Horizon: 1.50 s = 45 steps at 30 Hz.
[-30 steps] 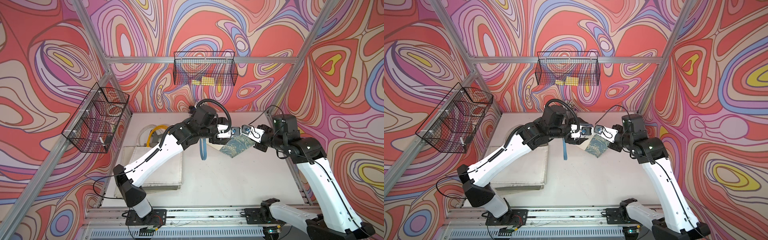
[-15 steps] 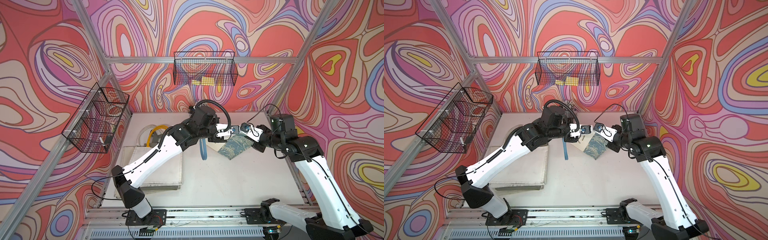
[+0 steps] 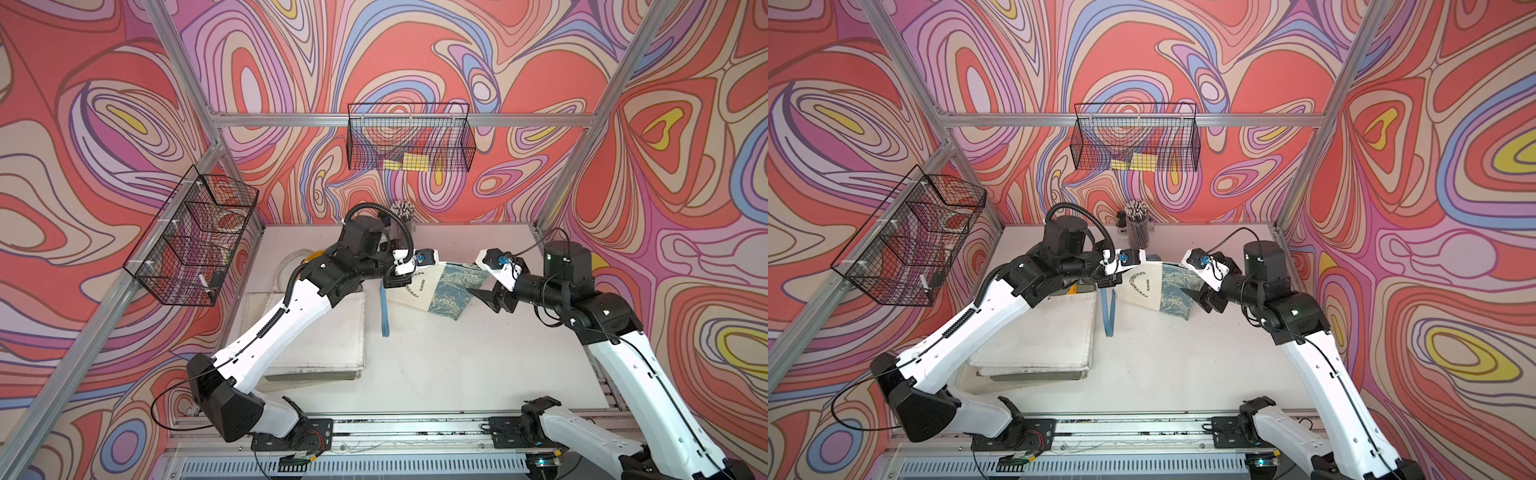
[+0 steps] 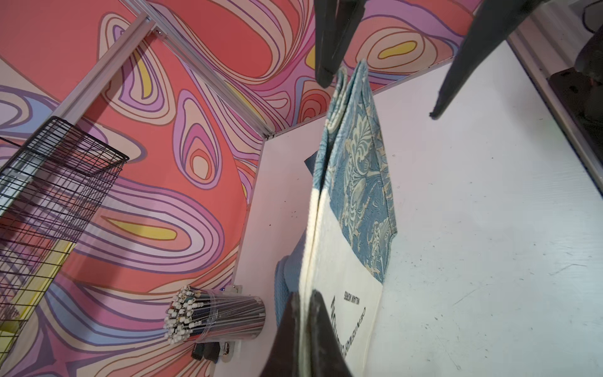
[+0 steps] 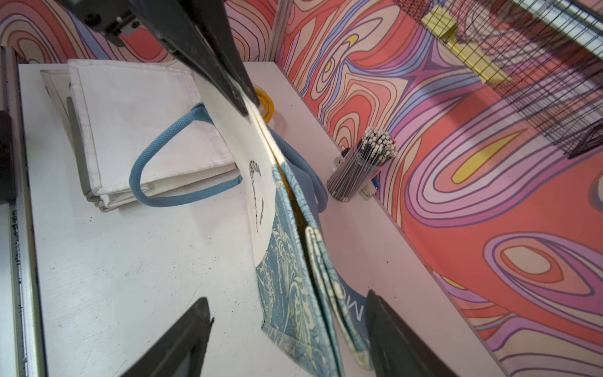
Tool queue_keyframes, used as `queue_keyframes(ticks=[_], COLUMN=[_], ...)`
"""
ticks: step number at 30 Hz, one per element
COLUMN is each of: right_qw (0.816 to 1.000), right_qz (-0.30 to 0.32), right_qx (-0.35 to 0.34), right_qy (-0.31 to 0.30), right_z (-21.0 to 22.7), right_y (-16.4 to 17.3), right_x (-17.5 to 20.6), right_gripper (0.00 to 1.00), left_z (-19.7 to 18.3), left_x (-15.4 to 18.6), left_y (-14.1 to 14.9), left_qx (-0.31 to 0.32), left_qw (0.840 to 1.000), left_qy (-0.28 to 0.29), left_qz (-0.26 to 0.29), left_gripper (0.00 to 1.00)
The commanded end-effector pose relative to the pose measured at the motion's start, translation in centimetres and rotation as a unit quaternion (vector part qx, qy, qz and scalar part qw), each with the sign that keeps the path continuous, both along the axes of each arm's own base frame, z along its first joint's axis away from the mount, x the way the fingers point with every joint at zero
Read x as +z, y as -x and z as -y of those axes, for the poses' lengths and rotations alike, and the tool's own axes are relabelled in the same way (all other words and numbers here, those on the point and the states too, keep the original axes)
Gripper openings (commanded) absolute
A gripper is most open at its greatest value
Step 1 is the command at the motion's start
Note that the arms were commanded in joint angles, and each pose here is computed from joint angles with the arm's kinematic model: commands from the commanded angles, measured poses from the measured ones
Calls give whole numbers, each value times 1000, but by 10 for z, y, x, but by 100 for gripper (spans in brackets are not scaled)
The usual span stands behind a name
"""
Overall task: Put away the canvas bag
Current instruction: Press the canvas bag.
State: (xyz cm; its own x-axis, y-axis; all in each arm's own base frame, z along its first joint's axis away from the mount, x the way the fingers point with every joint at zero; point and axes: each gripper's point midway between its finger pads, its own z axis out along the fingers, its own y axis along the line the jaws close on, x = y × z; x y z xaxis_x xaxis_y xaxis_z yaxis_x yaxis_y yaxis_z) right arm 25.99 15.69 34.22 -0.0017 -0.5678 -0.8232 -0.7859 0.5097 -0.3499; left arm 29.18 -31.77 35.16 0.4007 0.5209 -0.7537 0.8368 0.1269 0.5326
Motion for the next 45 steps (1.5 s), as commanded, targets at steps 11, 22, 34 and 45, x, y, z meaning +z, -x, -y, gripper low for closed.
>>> queue_keyframes(ticks=[11,22,34,45], right_qw=[996,990,996,998], right_qz=[-5,-14,4,6], right_qx=[1,36,40,66], right_qy=[-93,-135,-77,-12], right_z=[-2,-13,-8,-6], right_y=[1,12,9,7], right_x=[-6,-12,-4,10], right_gripper=[96,51,0,0], left_z=[-18,-23,-20,38], left_x=[63,68,56,56], left_y=[32,13,27,53], left_qx=[-68,-26,-41,-84], left_qw=[990,990,995,995], left_qy=[103,114,84,31], left_qz=[68,81,37,40], left_gripper=[0,0,48,69])
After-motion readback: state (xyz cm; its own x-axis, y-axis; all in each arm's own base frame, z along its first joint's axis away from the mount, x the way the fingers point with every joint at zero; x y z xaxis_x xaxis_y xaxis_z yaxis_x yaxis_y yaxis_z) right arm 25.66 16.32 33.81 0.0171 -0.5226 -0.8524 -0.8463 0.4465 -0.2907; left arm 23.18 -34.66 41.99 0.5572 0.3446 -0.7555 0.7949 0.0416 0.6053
